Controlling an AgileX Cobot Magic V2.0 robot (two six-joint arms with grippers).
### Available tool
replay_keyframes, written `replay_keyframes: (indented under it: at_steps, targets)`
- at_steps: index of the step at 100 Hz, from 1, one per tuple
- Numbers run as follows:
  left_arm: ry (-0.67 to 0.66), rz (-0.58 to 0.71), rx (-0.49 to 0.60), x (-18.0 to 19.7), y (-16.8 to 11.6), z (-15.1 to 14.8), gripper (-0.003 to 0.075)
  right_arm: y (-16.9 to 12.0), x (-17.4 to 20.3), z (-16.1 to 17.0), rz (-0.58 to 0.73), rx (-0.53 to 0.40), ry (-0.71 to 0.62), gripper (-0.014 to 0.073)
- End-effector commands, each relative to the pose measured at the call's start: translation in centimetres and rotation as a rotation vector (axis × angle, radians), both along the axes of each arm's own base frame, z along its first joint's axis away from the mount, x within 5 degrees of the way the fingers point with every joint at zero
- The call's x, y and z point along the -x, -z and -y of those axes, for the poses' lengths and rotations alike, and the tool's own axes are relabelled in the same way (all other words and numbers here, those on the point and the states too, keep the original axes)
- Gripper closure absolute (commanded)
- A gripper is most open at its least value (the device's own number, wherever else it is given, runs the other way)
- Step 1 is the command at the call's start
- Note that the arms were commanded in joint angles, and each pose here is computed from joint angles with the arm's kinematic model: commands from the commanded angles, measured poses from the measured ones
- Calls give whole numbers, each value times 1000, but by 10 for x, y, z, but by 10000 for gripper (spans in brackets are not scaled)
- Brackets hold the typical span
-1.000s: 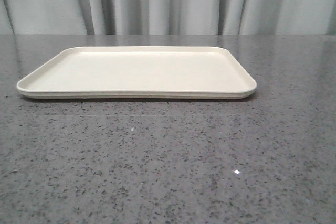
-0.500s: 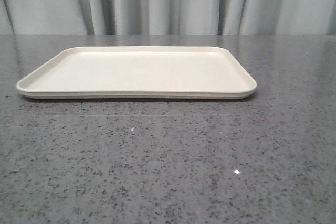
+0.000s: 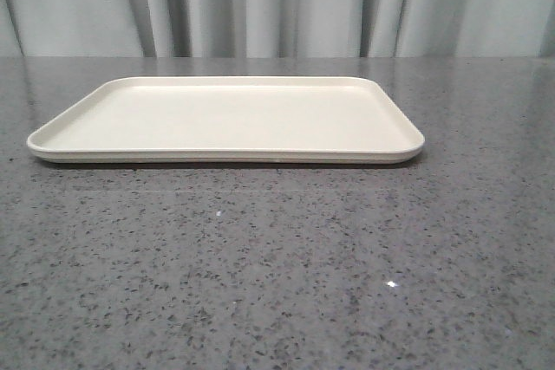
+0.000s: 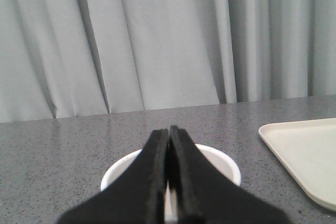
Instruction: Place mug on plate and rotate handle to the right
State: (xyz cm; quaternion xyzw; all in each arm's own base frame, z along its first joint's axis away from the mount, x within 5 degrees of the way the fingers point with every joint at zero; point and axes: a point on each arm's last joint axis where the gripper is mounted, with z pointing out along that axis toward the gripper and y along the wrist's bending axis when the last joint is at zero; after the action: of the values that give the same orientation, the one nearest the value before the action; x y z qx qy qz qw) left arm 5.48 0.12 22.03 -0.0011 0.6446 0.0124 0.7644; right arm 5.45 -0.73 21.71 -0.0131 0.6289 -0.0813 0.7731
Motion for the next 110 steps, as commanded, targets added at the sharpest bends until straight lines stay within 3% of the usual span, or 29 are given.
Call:
replay_keyframes:
  at_steps: [1, 38, 50, 110]
  targets:
    - [0, 100, 52, 4, -5, -1, 740, -6, 4, 3, 80, -11, 38, 657]
    - [-1, 187, 122, 7, -14, -3, 740, -13, 5, 5, 104, -115, 32, 657]
    - [2, 198, 196, 8, -18, -4, 740, -23, 8, 5, 131, -115, 28, 657]
    - [31, 319, 234, 24, -69, -4, 740, -74, 22, 1, 231, -122, -18, 657]
